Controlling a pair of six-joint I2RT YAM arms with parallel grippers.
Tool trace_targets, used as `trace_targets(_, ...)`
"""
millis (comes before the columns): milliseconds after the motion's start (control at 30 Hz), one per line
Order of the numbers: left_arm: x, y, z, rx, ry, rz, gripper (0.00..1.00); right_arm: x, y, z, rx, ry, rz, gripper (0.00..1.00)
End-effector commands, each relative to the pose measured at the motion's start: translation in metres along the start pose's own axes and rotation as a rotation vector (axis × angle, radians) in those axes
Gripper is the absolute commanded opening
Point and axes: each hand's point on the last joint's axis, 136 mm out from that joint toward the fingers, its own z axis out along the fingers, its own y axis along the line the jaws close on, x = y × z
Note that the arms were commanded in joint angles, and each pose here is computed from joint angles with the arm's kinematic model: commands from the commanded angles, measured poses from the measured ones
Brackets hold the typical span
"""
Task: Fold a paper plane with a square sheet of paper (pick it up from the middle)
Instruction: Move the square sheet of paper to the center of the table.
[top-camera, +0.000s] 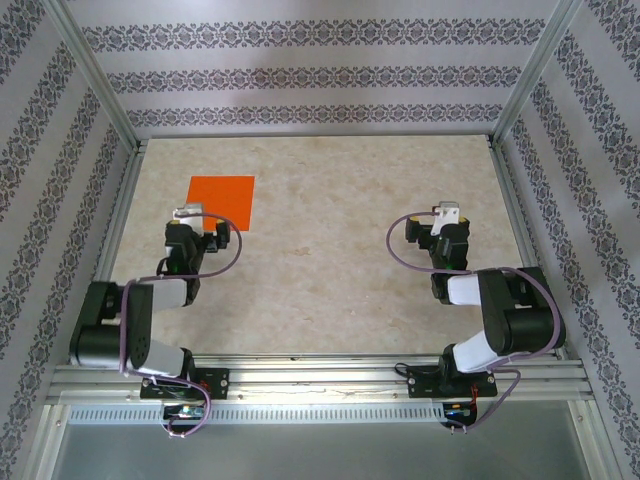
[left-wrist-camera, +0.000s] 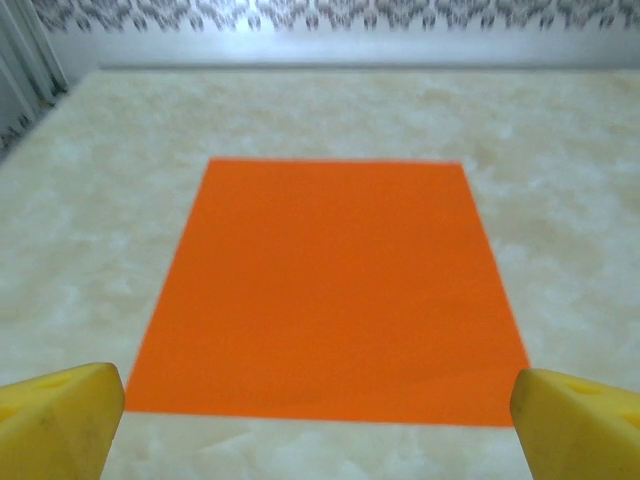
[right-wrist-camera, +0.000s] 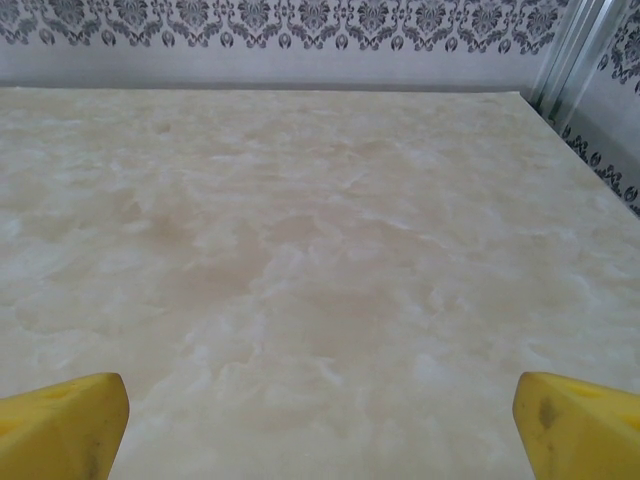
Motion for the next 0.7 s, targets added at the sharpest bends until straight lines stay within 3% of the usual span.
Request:
trace_targets(0, -0.029, 0.007, -0.008, -0.029, 0.021, -0.038, 0.99, -0.030, 0.011, -0.003, -0.028, 0.033, -0.020, 0.98)
trace_targets(100, -0.047, 0.007, -0.013, -0.033, 0.064, -0.107, 0.99, -0.035, 0.015, -0.010, -0.037, 0.127, 0.020, 0.98)
trace_targets(167, -0.053, -0.005, -0.012, 0.058, 0.104, -0.129, 0.99, -0.034, 0.021, -0.017, -0.070, 0.189, 0.077, 0.98)
trace_targets(300, -0.049, -0.020, 0.004, 0.189, 0.287, -0.311, 0.99, -0.031, 0.035, -0.024, -0.135, 0.363, 0.251, 0.98)
trace_targets(400, -0.033, -0.035, 0.024, 0.268, 0.447, -0.378, 1.00, -0.036, 0.054, -0.027, -0.277, 0.427, 0.465, 0.98)
trace_targets(500, -0.021, -0.043, 0.042, 0.297, 0.543, -0.423, 1.00, -0.047, 0.078, -0.033, -0.513, 0.423, 0.684, 0.98)
trace_targets(667, -0.005, -0.045, 0.066, 0.286, 0.619, -0.484, 1.00, -0.050, 0.112, -0.039, -0.697, 0.560, 0.723, 0.98)
